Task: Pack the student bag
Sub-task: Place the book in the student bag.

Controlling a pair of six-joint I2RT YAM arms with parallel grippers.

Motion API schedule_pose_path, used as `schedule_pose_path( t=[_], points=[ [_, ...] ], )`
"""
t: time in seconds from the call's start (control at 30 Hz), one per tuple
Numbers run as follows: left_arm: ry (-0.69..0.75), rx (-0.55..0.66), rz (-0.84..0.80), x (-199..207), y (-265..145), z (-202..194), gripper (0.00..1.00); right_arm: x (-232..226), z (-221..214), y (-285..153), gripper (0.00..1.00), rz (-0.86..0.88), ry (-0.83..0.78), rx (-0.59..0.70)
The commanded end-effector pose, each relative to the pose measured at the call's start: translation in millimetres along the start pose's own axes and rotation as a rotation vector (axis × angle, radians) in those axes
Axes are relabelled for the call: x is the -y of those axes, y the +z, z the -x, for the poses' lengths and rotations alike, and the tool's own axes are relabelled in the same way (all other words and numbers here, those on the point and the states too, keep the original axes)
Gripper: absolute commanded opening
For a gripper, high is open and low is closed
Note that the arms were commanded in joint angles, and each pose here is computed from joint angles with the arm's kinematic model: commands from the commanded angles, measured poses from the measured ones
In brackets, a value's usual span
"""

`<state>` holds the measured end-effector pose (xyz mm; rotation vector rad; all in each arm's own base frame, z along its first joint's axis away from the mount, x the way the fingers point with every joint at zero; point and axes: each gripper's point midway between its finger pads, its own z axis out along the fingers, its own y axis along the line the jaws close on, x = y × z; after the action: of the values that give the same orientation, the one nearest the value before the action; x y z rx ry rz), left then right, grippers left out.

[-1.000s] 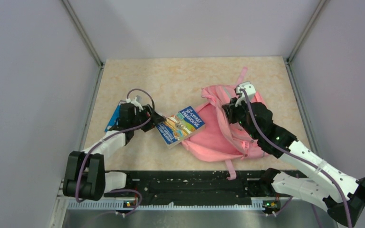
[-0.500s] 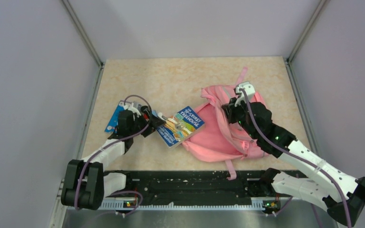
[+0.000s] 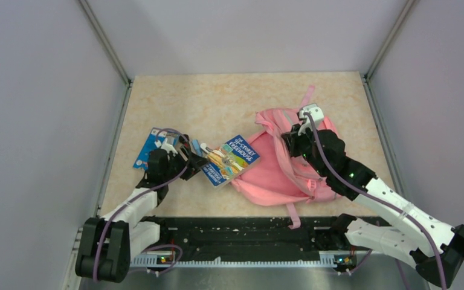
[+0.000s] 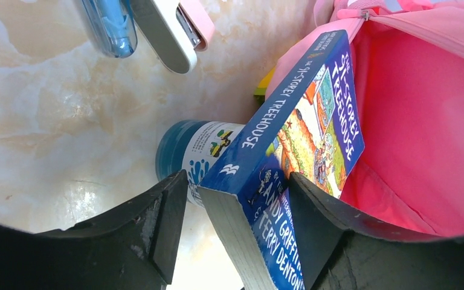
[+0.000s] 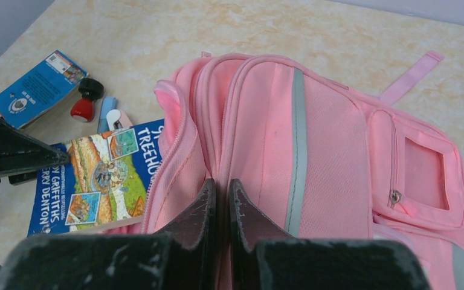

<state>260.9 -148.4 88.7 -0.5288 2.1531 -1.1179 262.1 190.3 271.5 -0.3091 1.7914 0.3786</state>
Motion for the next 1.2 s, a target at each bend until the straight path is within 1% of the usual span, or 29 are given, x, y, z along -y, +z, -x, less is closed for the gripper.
schedule_pose_path(
  t=[0.0, 0.1, 0.23, 0.33, 0.5, 0.63, 0.73, 0.83, 1.03, 1.17],
  points=[
    [0.041, 0.035, -0.046, 9, 3, 8, 0.66, -9, 76, -11, 0.0, 0.035, 0.078, 0.211],
    [0.037, 0.037, -0.062, 10, 6, 10, 0.61, -8, 76, -13, 0.0, 0.035, 0.079, 0.213],
    [0.043, 0.052, -0.077, 13, 8, 13, 0.46, -8, 77, -13, 0.0, 0.034, 0.078, 0.21],
    [0.063, 0.066, -0.077, 13, 4, 14, 0.38, -8, 77, -14, 0.0, 0.033, 0.08, 0.209],
    [0.101, 0.091, -0.064, 17, -9, 15, 0.2, -8, 79, -15, 0.0, 0.033, 0.078, 0.211],
    [0.14, 0.14, -0.12, 40, -26, 22, 0.0, -7, 79, -16, 0.0, 0.032, 0.076, 0.212],
    [0.192, 0.169, -0.194, 66, -40, 27, 0.0, -7, 81, -16, 0.0, 0.032, 0.079, 0.219],
    [0.212, 0.171, -0.275, 94, -53, 31, 0.0, -8, 83, -16, 0.0, 0.033, 0.08, 0.226],
    [0.162, 0.17, -0.407, 142, -72, 40, 0.0, -8, 85, -17, 0.0, 0.034, 0.085, 0.232],
    [0.151, 0.183, -0.443, 159, -76, 43, 0.0, -8, 96, -19, 0.0, 0.034, 0.085, 0.26]
  ],
)
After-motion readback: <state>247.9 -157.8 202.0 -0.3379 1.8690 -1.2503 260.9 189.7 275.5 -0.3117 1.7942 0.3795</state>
